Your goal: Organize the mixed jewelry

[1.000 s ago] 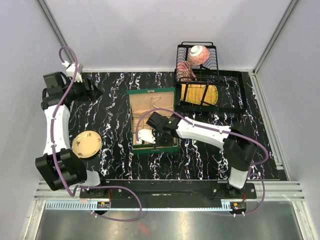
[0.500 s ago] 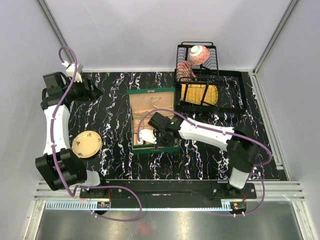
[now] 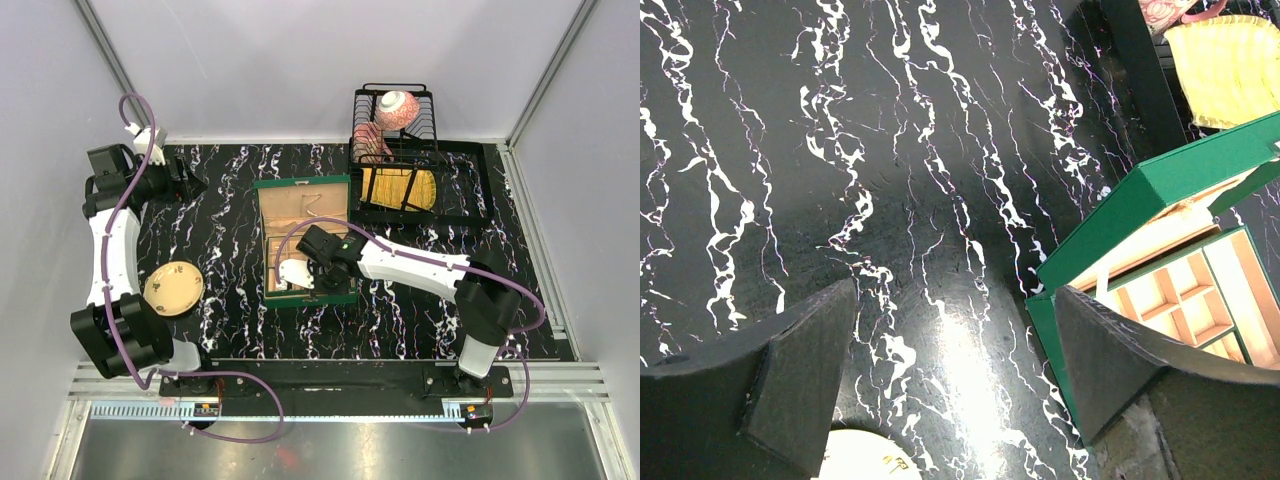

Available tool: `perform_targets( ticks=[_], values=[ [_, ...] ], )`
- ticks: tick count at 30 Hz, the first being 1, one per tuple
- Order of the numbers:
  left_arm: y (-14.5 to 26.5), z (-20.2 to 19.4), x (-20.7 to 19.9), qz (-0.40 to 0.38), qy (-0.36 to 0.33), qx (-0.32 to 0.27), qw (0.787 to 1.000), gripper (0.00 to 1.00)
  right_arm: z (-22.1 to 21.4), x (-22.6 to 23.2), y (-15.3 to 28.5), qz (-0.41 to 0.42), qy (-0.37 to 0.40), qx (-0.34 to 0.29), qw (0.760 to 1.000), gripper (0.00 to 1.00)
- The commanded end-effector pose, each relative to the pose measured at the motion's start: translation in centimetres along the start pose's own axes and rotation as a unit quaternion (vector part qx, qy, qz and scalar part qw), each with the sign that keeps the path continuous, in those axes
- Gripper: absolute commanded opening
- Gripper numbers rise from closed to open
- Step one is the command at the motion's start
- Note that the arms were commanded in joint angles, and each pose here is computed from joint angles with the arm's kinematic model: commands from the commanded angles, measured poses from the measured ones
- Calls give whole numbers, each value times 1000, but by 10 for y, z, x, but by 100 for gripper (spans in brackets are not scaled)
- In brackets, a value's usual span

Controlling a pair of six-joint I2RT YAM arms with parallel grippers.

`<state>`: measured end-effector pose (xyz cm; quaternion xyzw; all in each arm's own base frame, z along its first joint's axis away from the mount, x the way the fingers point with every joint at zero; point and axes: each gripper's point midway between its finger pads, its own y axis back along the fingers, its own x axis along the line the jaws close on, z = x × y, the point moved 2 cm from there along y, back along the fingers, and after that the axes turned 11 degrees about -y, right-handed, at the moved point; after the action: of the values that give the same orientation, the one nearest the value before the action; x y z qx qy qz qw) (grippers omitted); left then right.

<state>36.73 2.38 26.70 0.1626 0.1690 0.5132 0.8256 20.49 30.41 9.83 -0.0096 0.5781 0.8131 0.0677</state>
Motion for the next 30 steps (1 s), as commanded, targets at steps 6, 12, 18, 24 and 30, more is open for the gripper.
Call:
perform_targets(
  ticks=[6, 12, 18, 24, 30],
  values=[
    [-1, 0, -1, -14, -11, -8, 1000, 84, 16, 7, 9, 17, 18, -30, 999, 0],
    [-2, -3, -1, -17, -9, -6, 1000, 84, 20, 6, 4, 21, 23, -30, 999, 0],
    [-2, -3, -1, -16, -11, -6, 1000, 85, 26, 5, -2, 26, 25, -34, 999, 0],
    [-2, -5, -1, -17, -13, -3, 1000, 85, 32, 3, -5, 29, 23, -38, 999, 0],
    [-2, -5, -1, -18, -14, -2, 1000, 86, 29, 2, -5, 22, 12, -33, 999, 19]
  ],
)
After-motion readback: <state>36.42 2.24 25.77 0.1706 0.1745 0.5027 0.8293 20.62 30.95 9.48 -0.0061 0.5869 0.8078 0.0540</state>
